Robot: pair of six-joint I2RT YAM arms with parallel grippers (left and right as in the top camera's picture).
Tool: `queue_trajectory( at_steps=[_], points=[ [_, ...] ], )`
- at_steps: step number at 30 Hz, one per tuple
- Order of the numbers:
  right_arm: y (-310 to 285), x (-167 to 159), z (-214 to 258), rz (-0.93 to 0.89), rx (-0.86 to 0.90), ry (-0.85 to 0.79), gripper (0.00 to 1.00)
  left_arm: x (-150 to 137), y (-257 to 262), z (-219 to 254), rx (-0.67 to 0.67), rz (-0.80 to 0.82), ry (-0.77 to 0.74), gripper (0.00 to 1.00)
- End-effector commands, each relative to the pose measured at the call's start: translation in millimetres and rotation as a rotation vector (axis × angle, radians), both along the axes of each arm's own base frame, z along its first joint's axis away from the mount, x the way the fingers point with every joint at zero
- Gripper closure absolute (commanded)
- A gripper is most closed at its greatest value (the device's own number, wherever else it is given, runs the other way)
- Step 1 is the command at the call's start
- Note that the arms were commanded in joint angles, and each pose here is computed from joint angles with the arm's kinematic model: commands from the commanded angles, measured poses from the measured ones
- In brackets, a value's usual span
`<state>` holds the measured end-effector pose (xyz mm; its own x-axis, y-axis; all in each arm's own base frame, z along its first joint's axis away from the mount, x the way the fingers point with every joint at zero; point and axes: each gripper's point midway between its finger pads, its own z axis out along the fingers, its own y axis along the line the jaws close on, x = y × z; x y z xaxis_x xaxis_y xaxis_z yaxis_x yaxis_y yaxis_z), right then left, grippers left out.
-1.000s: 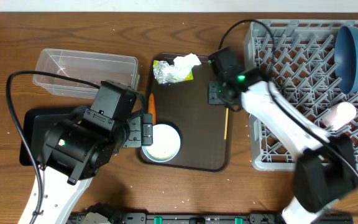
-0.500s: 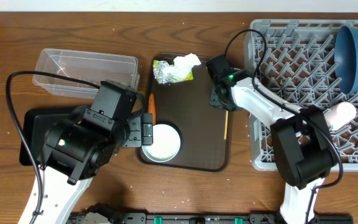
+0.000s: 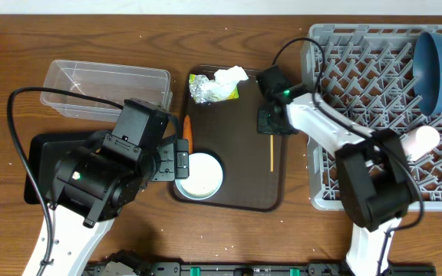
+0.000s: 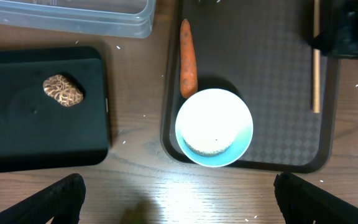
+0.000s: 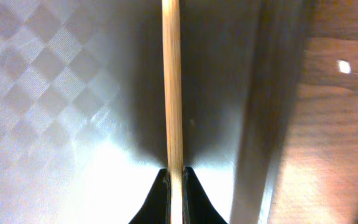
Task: Sort waste into correct bins and load items into the dishwasher rack
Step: 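Lift the chopsticks and stand them in the dish rack, right gripper, then grasp the rim of the light-blue rice bowl with the left gripper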
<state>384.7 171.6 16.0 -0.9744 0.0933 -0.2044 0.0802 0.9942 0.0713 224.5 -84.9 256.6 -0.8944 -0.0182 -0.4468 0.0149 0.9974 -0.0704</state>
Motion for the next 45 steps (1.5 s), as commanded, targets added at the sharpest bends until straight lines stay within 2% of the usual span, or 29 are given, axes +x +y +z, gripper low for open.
queue_trajectory(
  at_steps=[1,5,9,14,19,20,22,23,24,26,29,34,35,36,38,45],
  points=[
    [0,21,83,0.092,0.107,-0.169,0.99,-1,1,0,-0.003,0.005,0.001,0.02],
    [-38,21,146,0.102,0.101,-0.294,0.99,-1,1,0,-0.004,0.006,0.001,0.02],
    [-86,16,175,0.08,0.057,-0.344,0.99,-1,1,0,-0.003,0.006,0.001,0.02],
    [-123,10,152,0.105,-0.017,-0.267,0.99,-1,1,-1,-0.003,0.006,0.002,0.02],
    [-127,5,117,0.109,-0.041,-0.175,0.99,1,0,-3,0.002,0.005,0.011,0.02],
    [-125,5,113,0.114,-0.041,-0.164,0.95,2,0,-4,0.005,0.005,0.016,0.02],
    [-121,5,108,0.125,-0.041,-0.154,0.64,3,-1,-9,0.016,0.006,0.04,0.02],
    [-120,6,109,0.128,-0.041,-0.158,0.55,3,-1,-13,0.025,0.006,0.058,0.02],
    [-119,6,113,0.128,-0.04,-0.169,0.52,3,0,-17,0.038,0.006,0.078,0.02],
    [-117,7,125,0.096,-0.018,-0.196,0.51,5,2,-27,0.07,0.013,0.109,0.02],
    [-98,1,153,0.115,0.105,-0.255,0.5,8,0,-50,0.095,0.029,0.175,0.02],
    [-85,-13,198,0.09,0.216,-0.347,0.45,9,-8,-104,0.105,0.034,0.299,0.02],
    [-86,-15,206,0.082,0.223,-0.368,0.42,6,-20,-114,0.06,-0.018,0.332,0.0],
    [-86,-18,214,0.071,0.23,-0.387,0.39,1,-44,-126,-0.024,-0.136,0.374,0.05],
    [-86,-21,220,0.072,0.232,-0.405,0.38,-4,-63,-138,-0.071,-0.234,0.392,0.08],
    [-88,-27,217,0.068,0.226,-0.378,0.35,-18,-93,-173,0.018,-0.376,0.384,0.16]
  ],
)
